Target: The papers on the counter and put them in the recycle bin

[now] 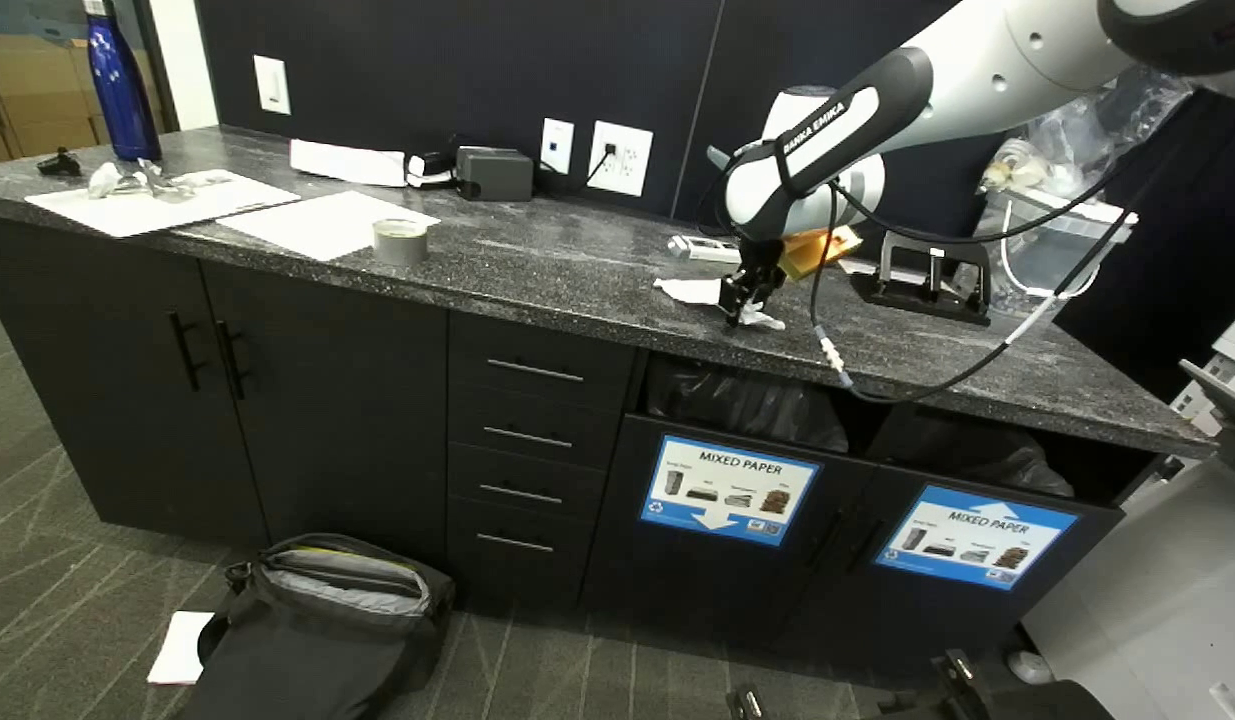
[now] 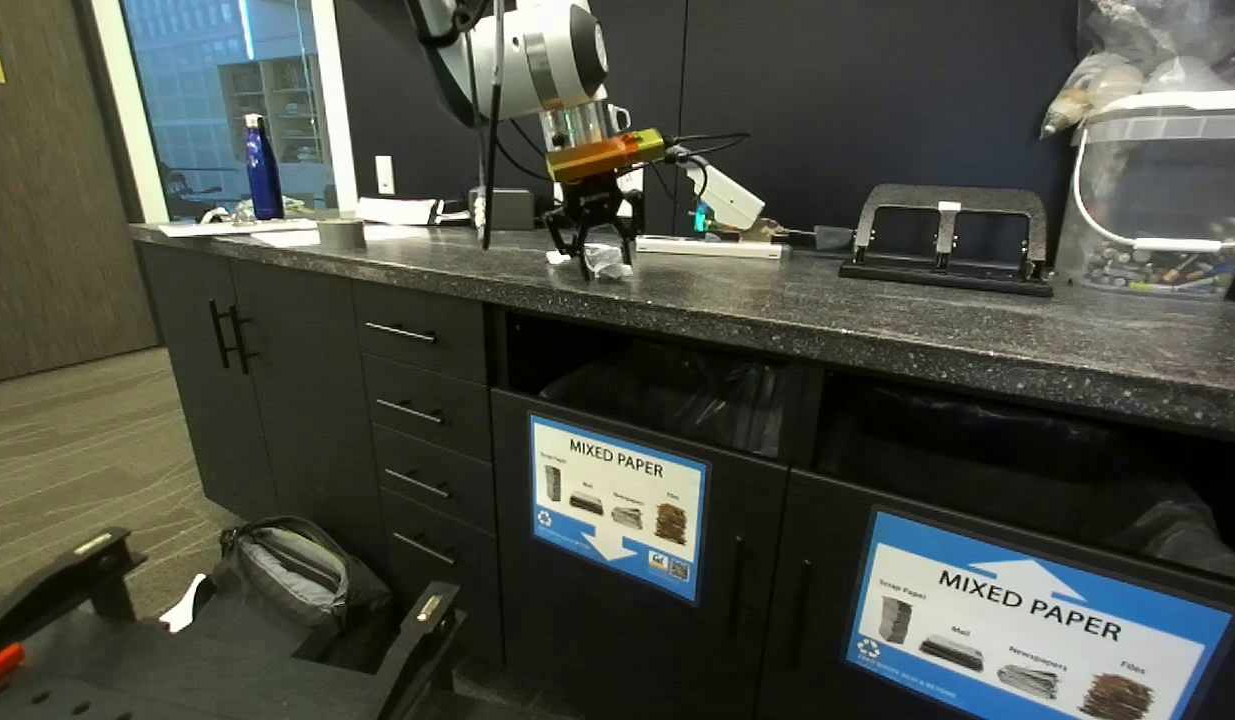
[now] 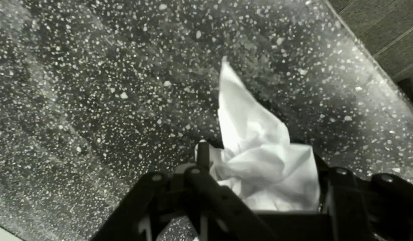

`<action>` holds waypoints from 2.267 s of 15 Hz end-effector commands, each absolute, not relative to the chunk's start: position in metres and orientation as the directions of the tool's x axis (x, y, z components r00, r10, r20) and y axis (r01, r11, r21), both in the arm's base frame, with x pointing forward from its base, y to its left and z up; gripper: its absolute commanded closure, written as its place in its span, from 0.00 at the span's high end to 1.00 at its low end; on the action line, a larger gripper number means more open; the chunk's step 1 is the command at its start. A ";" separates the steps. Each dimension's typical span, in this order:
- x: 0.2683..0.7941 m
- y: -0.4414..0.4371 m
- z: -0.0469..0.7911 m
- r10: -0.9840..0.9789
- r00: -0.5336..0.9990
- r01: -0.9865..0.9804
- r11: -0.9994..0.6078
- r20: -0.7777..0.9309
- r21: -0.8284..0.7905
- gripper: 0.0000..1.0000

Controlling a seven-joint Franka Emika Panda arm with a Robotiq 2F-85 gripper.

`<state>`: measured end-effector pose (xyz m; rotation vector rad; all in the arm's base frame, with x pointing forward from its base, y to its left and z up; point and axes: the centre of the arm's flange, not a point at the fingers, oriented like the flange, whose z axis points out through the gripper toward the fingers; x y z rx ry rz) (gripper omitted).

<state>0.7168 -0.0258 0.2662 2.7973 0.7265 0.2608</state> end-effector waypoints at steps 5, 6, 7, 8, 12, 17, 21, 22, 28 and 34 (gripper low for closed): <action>0.721 -0.009 0.268 0.497 0.867 0.478 -0.854 0.048 0.205 0.15; 0.717 -0.007 0.268 0.492 0.870 0.478 -0.857 0.029 0.193 0.14; 0.708 -0.006 0.272 0.480 0.877 0.472 -0.864 0.004 0.176 0.12; 0.699 -0.004 0.271 0.472 0.882 0.468 -0.869 -0.013 0.164 0.15; 0.632 0.007 0.271 0.396 0.909 0.412 -0.900 -0.131 0.140 0.14; 0.543 0.039 0.255 0.265 0.937 0.297 -0.948 -0.227 0.119 0.14; 0.489 0.064 0.216 0.144 0.980 0.163 -0.976 -0.136 0.142 0.14; 0.480 0.067 0.208 0.115 0.987 0.129 -0.983 -0.112 0.130 0.14; 0.445 0.061 0.149 -0.065 0.990 -0.076 -0.993 0.124 0.089 0.14; 0.466 0.022 0.105 -0.302 0.900 -0.320 -0.947 0.316 0.006 0.13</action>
